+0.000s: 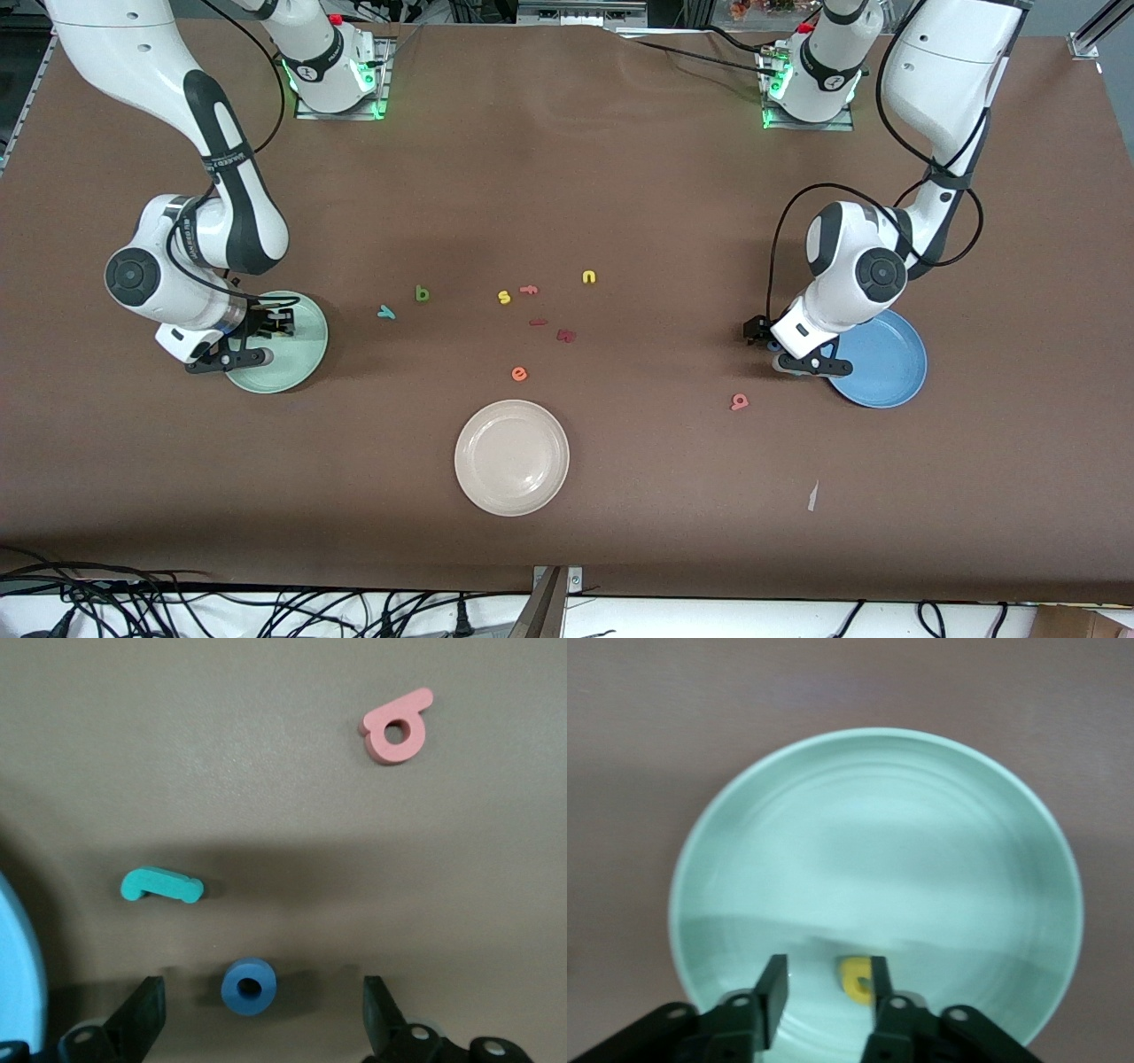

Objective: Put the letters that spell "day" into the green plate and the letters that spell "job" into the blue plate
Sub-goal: 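Grasp the green letter and blue ring with the right and left grippers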

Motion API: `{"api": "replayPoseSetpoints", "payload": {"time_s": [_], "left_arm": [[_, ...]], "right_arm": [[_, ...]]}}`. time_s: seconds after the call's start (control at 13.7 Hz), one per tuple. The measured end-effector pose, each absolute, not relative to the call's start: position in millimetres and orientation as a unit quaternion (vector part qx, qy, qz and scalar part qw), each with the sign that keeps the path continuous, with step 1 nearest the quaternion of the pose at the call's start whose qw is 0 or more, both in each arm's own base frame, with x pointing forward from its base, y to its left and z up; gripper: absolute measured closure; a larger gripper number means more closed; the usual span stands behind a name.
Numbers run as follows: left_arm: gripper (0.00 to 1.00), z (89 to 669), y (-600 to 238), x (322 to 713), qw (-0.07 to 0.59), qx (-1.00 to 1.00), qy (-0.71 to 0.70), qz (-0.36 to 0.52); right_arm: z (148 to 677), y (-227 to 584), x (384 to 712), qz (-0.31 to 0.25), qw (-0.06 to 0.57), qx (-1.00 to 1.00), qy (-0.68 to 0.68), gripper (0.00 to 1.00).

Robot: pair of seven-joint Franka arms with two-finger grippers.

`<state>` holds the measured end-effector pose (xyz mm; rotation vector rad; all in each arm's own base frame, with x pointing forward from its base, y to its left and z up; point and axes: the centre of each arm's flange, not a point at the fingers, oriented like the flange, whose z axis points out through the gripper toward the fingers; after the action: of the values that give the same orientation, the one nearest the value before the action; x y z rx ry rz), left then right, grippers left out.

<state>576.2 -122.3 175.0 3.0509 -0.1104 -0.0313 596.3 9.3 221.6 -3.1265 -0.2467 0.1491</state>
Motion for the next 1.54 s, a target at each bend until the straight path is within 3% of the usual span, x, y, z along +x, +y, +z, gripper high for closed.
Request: {"api": "replayPoseSetpoints", "payload": {"time_s": [0.15, 0.37, 0.44, 0.58, 0.66, 0.88, 1.24, 1.54], "left_arm": [[0.2, 175, -123, 576, 0.044, 0.998, -0.037, -0.01], [0.23, 172, -122, 575, 0.044, 0.998, -0.036, -0.013], [0.25, 171, -122, 574, 0.043, 0.998, -0.036, -0.014], [0.42, 170, -120, 574, 0.042, 0.998, -0.035, -0.015], [0.42, 170, -120, 574, 0.042, 0.998, -0.035, -0.015], [0.7, 172, -116, 576, 0.041, 0.999, -0.033, -0.013], [0.71, 187, -116, 580, 0.043, 0.998, -0.033, -0.008], [0.71, 274, -61, 593, 0.025, 0.999, -0.022, 0.003]], "right_arm": [[239, 43, 597, 0.057, 0.013, -0.997, -0.059, 0.29], [247, 101, 592, 0.059, 0.025, -0.998, -0.025, 0.01], [246, 120, 588, 0.059, 0.027, -0.998, -0.012, 0.0], [242, 159, 579, 0.059, 0.026, -0.998, 0.009, 0.0], [240, 179, 573, 0.059, 0.024, -0.998, 0.019, 0.0], [224, 218, 549, 0.037, 0.024, -0.998, 0.044, 0.0], [177, 210, 506, 0.021, 0.019, -0.998, 0.062, 0.0], [176, 227, 499, 0.018, 0.02, -0.997, 0.07, 0.05]]}}
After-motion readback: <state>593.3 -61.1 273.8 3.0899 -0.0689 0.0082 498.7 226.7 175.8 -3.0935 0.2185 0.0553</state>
